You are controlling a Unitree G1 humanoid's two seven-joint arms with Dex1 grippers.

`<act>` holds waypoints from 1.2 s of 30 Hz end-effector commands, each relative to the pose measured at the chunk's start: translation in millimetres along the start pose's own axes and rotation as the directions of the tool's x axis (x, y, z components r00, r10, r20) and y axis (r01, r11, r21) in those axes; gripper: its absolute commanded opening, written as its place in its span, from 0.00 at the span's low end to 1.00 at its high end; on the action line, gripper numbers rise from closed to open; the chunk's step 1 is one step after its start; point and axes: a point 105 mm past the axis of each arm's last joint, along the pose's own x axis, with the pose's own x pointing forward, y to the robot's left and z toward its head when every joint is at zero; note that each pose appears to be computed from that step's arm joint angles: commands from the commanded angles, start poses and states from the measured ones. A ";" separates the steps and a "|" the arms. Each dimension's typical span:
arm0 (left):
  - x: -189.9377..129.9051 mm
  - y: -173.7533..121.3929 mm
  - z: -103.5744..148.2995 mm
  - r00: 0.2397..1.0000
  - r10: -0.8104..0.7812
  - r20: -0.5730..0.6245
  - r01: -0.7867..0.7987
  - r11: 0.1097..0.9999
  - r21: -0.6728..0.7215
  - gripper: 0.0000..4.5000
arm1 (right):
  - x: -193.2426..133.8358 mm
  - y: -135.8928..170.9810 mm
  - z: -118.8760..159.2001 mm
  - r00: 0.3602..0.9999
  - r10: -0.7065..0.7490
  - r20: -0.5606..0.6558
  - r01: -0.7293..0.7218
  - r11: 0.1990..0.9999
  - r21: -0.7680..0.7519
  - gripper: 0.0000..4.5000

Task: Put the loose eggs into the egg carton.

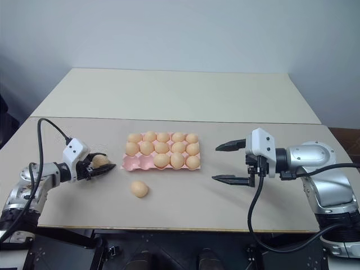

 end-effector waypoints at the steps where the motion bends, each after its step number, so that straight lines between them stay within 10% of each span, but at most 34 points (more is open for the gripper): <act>1: -12.2 2.2 38.5 0.992 -0.018 0.125 0.007 0.996 0.083 0.56 | -5.3 -2.3 11.8 1.000 -0.018 0.024 0.019 0.999 -0.050 1.00; 8: -12.6 -46.2 95.1 0.918 -0.276 0.285 0.217 0.951 0.221 0.56 | -1.7 -3.4 11.6 0.999 -0.016 0.032 0.017 0.999 -0.051 1.00; 22: 48.9 -81.4 93.8 0.900 -0.348 0.262 0.300 0.932 0.205 0.56 | -1.6 -1.3 14.8 0.999 -0.020 0.033 0.022 0.998 -0.056 1.00; 27: 39.7 -76.6 100.8 0.897 -0.317 0.309 0.264 0.943 0.201 0.99 | -0.8 -1.1 15.8 0.999 -0.024 0.039 0.026 0.998 -0.054 1.00; 36: -29.6 -57.8 109.9 0.869 -0.334 0.366 0.264 0.937 0.228 0.99 | 0.6 -2.0 14.5 0.999 -0.015 0.046 0.018 0.999 -0.047 1.00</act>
